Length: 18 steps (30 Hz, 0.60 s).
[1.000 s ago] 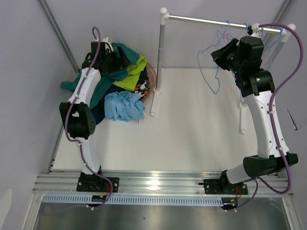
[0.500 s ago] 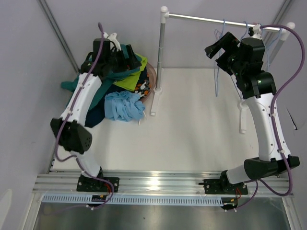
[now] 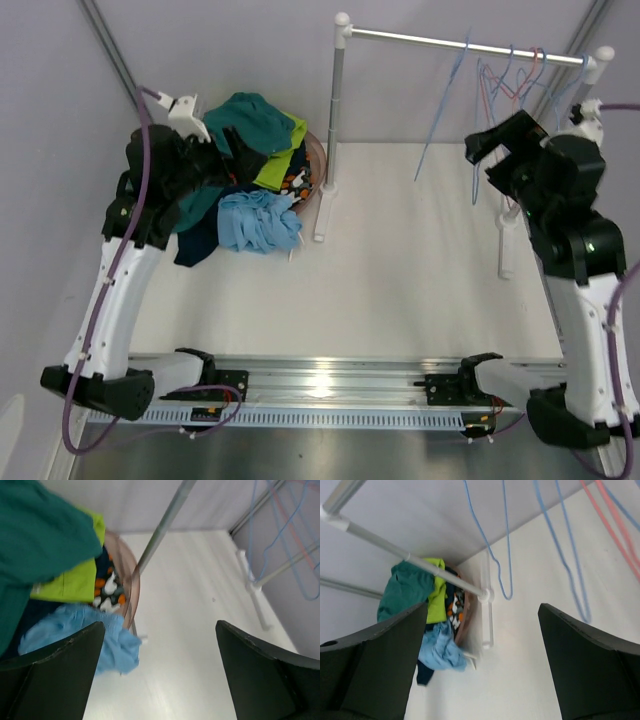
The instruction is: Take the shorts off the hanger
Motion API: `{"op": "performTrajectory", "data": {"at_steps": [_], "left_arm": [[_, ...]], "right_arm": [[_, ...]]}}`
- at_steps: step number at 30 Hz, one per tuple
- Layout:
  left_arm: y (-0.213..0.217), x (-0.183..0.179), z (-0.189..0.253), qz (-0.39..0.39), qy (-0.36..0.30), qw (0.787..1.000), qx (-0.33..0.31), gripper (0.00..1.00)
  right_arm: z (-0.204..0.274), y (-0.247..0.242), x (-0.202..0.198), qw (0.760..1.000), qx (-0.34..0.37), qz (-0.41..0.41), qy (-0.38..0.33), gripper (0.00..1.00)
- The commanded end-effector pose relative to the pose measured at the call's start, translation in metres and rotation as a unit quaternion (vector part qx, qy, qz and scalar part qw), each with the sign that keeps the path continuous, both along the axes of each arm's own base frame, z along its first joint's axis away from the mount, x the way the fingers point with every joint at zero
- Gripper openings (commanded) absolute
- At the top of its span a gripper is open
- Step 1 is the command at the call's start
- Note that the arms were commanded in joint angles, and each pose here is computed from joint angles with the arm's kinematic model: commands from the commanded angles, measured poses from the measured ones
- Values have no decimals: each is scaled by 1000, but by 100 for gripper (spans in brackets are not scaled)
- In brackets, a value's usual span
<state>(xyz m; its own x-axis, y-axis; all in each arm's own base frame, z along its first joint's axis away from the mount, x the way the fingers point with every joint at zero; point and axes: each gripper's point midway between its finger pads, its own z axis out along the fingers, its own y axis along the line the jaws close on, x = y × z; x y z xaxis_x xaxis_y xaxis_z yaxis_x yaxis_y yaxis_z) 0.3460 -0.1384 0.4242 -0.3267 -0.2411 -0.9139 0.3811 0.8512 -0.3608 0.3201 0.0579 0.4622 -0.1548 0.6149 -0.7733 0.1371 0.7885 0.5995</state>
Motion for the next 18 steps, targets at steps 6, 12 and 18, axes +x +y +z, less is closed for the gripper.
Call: {"op": "performTrajectory", "data": {"at_steps": [6,12,18], "left_arm": [[30,-86,-30,30,-48,998,4,99],[37,-119,-32,34,-74,997,-13,99],[52,-119,-36,70,-77,995,6,99]], "right_arm": [[27,41,-122,966,2,197,-166,99],[20,43,-155,957,-17,230,-176,99],[14,41,-157,955,-26,228,-187,99]]}}
